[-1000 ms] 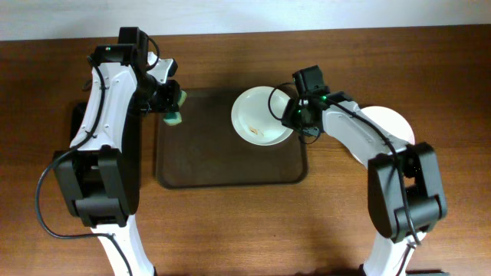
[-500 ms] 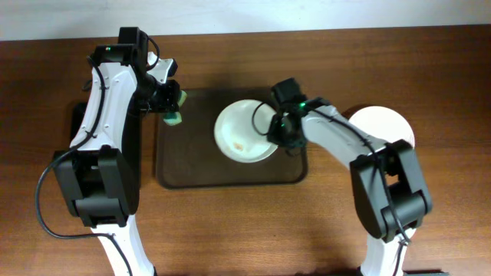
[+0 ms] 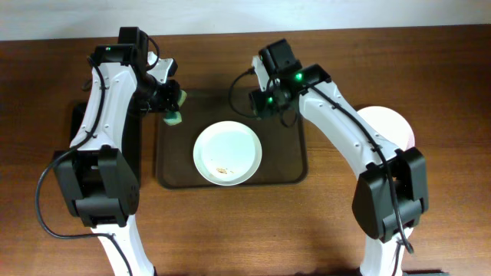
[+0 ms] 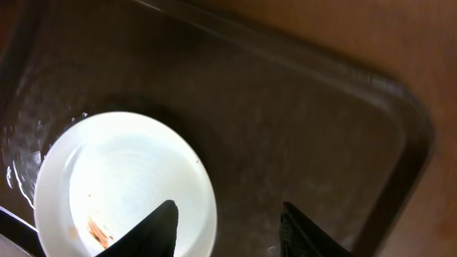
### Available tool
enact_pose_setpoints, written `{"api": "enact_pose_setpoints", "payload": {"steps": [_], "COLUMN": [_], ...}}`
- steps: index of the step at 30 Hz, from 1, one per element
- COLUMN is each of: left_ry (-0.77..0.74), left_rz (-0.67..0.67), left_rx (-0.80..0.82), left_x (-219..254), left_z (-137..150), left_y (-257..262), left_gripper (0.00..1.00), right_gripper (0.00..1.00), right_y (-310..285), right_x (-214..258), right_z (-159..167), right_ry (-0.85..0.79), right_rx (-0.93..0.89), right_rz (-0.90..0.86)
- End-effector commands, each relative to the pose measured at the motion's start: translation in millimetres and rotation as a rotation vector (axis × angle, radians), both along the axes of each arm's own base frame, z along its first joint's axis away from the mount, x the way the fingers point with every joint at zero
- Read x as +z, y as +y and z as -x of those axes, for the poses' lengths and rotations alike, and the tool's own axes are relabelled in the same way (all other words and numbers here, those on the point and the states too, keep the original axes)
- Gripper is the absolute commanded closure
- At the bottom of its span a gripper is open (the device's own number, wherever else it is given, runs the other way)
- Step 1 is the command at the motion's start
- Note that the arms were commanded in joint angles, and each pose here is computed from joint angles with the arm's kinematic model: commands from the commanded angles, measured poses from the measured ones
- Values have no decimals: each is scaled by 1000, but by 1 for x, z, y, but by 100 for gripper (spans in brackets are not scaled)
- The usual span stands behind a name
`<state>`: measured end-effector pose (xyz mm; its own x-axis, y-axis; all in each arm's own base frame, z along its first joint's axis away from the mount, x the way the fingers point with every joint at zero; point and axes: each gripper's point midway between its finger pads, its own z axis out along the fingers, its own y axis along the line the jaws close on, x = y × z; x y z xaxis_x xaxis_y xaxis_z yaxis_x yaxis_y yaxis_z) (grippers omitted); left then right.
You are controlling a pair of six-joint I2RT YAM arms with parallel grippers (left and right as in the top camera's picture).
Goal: Clean dirty plates on tray and stack at the side
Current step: 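Return right gripper to tray and grasp the last plate's rim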
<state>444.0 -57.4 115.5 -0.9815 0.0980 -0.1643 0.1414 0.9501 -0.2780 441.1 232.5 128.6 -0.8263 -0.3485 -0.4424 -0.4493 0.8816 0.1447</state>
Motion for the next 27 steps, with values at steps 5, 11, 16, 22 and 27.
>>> {"api": "enact_pose_setpoints", "payload": {"steps": [5, 11, 16, 22, 27], "left_ry": [-22, -22, -22, -22, -22], "left_rz": [-2, -2, -2, -2, -2], "left_rx": [-13, -13, -13, -13, -13], "left_x": [5, 5, 5, 5, 5], "left_z": [-5, -5, -5, -5, -5], "left_y": [1, 1, 1, 1, 1], "left_gripper": [99, 99, 99, 99, 99], "right_gripper": [48, 55, 78, 96, 96], "right_y": [37, 44, 44, 41, 25], "right_x": [-77, -112, -119, -123, -126], "right_z": [19, 32, 30, 27, 31], "right_ry": [97, 169, 185, 248, 405], "right_rx": [382, 436, 391, 214, -144], "right_rz": [60, 64, 54, 30, -16]}}
